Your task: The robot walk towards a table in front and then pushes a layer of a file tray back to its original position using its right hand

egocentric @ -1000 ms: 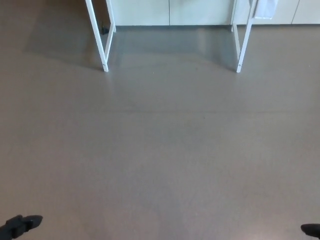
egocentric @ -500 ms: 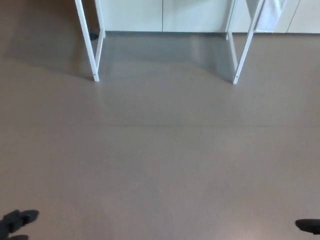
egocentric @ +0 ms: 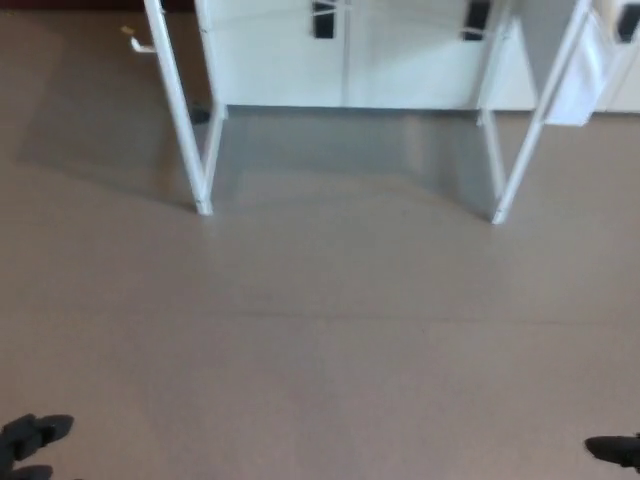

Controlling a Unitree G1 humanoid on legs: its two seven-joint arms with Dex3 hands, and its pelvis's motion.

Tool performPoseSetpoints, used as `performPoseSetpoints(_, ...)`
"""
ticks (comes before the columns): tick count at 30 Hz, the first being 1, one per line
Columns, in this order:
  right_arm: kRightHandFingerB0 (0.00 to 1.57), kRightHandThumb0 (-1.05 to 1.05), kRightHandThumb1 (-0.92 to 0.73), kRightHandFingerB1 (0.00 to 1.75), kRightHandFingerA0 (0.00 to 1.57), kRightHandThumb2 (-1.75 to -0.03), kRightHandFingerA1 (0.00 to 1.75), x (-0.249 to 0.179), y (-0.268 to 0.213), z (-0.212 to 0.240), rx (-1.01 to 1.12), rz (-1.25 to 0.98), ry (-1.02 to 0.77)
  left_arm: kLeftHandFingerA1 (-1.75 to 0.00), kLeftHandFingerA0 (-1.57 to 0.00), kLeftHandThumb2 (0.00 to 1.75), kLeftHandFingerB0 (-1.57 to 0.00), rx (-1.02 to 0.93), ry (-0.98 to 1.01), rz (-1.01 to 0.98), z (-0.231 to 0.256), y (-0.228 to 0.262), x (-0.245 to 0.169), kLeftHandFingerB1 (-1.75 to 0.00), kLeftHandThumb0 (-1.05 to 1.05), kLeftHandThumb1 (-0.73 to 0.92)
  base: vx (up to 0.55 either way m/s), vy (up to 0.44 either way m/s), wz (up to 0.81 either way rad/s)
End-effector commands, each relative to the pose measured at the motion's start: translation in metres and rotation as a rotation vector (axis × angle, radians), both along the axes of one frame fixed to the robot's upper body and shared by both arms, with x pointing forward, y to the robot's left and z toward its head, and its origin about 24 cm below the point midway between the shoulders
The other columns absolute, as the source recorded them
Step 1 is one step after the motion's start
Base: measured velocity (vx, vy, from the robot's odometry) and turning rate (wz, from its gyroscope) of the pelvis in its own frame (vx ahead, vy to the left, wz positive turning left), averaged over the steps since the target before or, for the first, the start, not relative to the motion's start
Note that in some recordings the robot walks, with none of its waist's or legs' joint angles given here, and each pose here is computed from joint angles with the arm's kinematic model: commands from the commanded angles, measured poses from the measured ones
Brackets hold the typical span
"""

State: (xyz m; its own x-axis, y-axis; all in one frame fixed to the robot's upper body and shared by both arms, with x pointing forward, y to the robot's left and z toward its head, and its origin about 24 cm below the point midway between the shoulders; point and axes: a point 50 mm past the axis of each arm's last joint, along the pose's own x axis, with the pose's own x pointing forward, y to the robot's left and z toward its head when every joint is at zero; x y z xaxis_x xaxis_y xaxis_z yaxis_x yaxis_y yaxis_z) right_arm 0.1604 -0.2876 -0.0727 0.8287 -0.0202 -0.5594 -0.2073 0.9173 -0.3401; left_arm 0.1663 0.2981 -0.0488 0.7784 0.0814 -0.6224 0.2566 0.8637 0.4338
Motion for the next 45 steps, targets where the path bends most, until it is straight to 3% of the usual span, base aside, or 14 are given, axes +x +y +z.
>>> performPoseSetpoints(1, 0.4, -0.49, -0.56, 0.55, 0.61, -0.88, 0.67, -0.004, -0.004, -0.001, 0.005, -0.014, 0.017, -0.39, -0.26, 0.67, -0.24, 0.021, 0.015, 0.004, 0.0, 0.005, -0.002, -0.36, -0.35, 0.67, 0.42, -0.061, 0.14)
performPoseSetpoints(19, 0.4, -0.48, -0.56, 0.55, 0.63, -0.87, 0.67, -0.002, -0.003, -0.001, 0.006, -0.02, 0.028, -0.4, -0.3, 0.67, -0.26, 0.015, 0.008, 0.003, 0.002, 0.004, -0.001, -0.37, -0.33, 0.67, 0.42, 0.072, -0.11)
performPoseSetpoints(21, 0.4, -0.48, -0.56, 0.55, 0.62, -0.87, 0.67, -0.004, -0.003, -0.001, 0.003, -0.016, 0.028, -0.38, -0.33, 0.6, -0.27, 0.019, 0.01, 0.0, 0.001, 0.004, -0.001, -0.34, -0.27, 0.69, 0.38, 0.072, 0.14)
performPoseSetpoints(22, 0.39, -0.48, -0.56, 0.55, 0.61, -0.88, 0.67, -0.005, -0.003, -0.002, 0.002, -0.016, 0.032, -0.4, -0.3, 0.67, -0.26, 0.02, 0.016, -0.002, 0.0, 0.004, -0.002, -0.37, -0.34, 0.67, 0.4, -0.004, 0.17)
performPoseSetpoints(33, 0.41, -0.49, -0.55, 0.55, 0.62, -0.88, 0.67, -0.021, -0.005, -0.008, -0.001, -0.014, 0.068, -0.4, -0.3, 0.68, -0.26, 0.017, 0.054, -0.013, -0.006, 0.003, -0.016, -0.37, -0.35, 0.67, 0.48, 0.022, 0.3)
performPoseSetpoints(34, 0.46, -0.44, -0.69, 0.43, 0.68, -0.61, 0.58, -0.026, -0.005, -0.01, 0.0, -0.016, 0.079, -0.38, -0.37, 0.6, -0.29, 0.023, 0.063, -0.02, -0.007, 0.003, -0.021, -0.34, -0.29, 0.69, 0.5, 0.131, -0.03)
performPoseSetpoints(38, 0.45, -0.44, -0.69, 0.42, 0.68, -0.61, 0.58, -0.045, -0.006, -0.016, -0.002, -0.015, 0.121, -0.38, -0.37, 0.6, -0.29, 0.029, 0.107, -0.033, -0.014, 0.002, -0.037, -0.34, -0.29, 0.69, 0.49, 0.157, -0.21)
performPoseSetpoints(39, 0.4, -0.49, -0.55, 0.55, 0.62, -0.87, 0.67, -0.055, -0.007, -0.019, 0.008, -0.023, 0.141, -0.38, -0.38, 0.6, -0.28, 0.025, 0.131, -0.032, -0.017, 0.001, -0.045, -0.34, -0.29, 0.69, 0.48, 0.18, -0.25)
performPoseSetpoints(43, 0.39, -0.49, -0.56, 0.54, 0.61, -0.88, 0.66, -0.079, -0.007, -0.024, 0.015, -0.033, 0.185, -0.4, -0.42, 0.6, -0.3, 0.042, 0.171, -0.055, -0.026, 0.0, -0.062, -0.35, -0.31, 0.68, 0.39, 0.206, -0.38)
performPoseSetpoints(44, 0.45, -0.44, -0.69, 0.43, 0.68, -0.61, 0.58, -0.082, -0.006, -0.025, 0.02, -0.038, 0.19, -0.41, -0.43, 0.6, -0.3, 0.04, 0.176, -0.053, -0.027, 0.001, -0.065, -0.35, -0.3, 0.68, 0.37, 0.214, -0.47)
performPoseSetpoints(45, 0.4, -0.48, -0.56, 0.56, 0.63, -0.87, 0.67, -0.085, -0.006, -0.026, 0.015, -0.034, 0.194, -0.41, -0.43, 0.6, -0.31, 0.036, 0.181, -0.047, -0.028, 0.001, -0.067, -0.35, -0.3, 0.68, 0.37, 0.202, -0.17)
